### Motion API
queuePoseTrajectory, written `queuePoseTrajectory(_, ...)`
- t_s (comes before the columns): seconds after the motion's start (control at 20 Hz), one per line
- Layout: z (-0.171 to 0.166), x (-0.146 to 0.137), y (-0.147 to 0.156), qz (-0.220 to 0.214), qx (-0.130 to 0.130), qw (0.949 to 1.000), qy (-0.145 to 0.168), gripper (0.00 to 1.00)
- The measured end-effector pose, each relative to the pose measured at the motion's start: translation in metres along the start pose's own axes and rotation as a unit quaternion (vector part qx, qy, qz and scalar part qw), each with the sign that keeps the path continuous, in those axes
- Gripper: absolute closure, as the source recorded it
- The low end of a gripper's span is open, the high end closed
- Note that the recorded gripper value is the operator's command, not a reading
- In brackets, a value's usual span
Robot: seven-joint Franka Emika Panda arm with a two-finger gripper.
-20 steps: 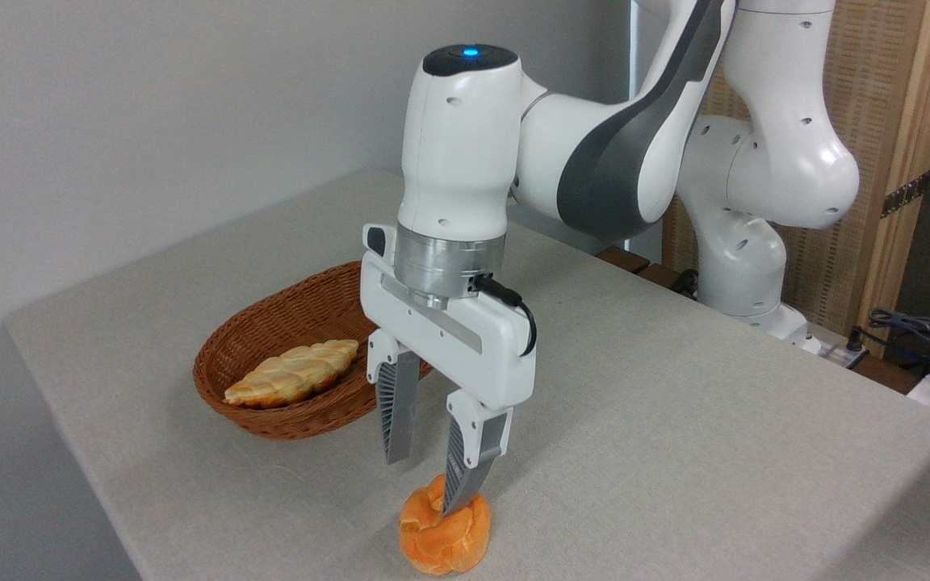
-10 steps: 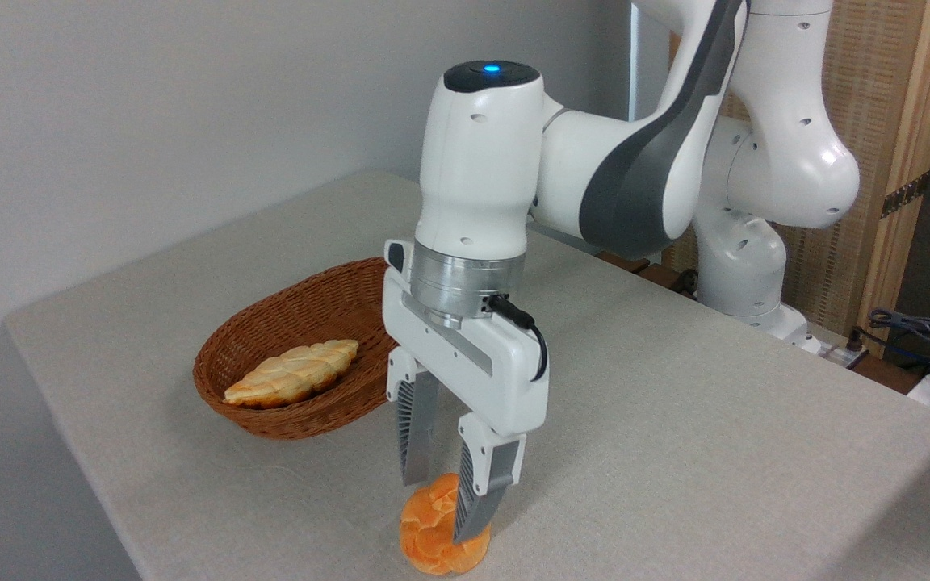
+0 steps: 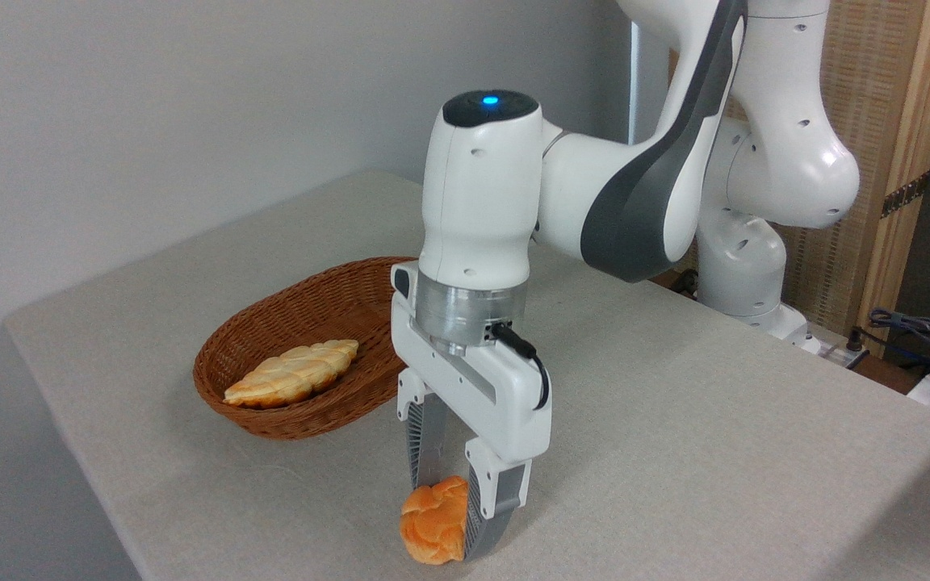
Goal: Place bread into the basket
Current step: 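Close the gripper on the orange bun and lift it, then carry the bun over the wicker basket and lower it inside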
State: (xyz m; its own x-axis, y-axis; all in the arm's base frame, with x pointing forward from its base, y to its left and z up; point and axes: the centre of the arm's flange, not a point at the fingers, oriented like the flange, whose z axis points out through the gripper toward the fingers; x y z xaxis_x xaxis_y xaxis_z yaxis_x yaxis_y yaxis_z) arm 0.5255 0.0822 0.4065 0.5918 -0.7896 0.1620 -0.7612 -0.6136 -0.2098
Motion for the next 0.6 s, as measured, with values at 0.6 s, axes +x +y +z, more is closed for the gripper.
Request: queuePoseTrajectory(0.6, 0.0042, 0.0016, 0.0013, 0.02, -0.003, 0.9998, -0.002, 0.64)
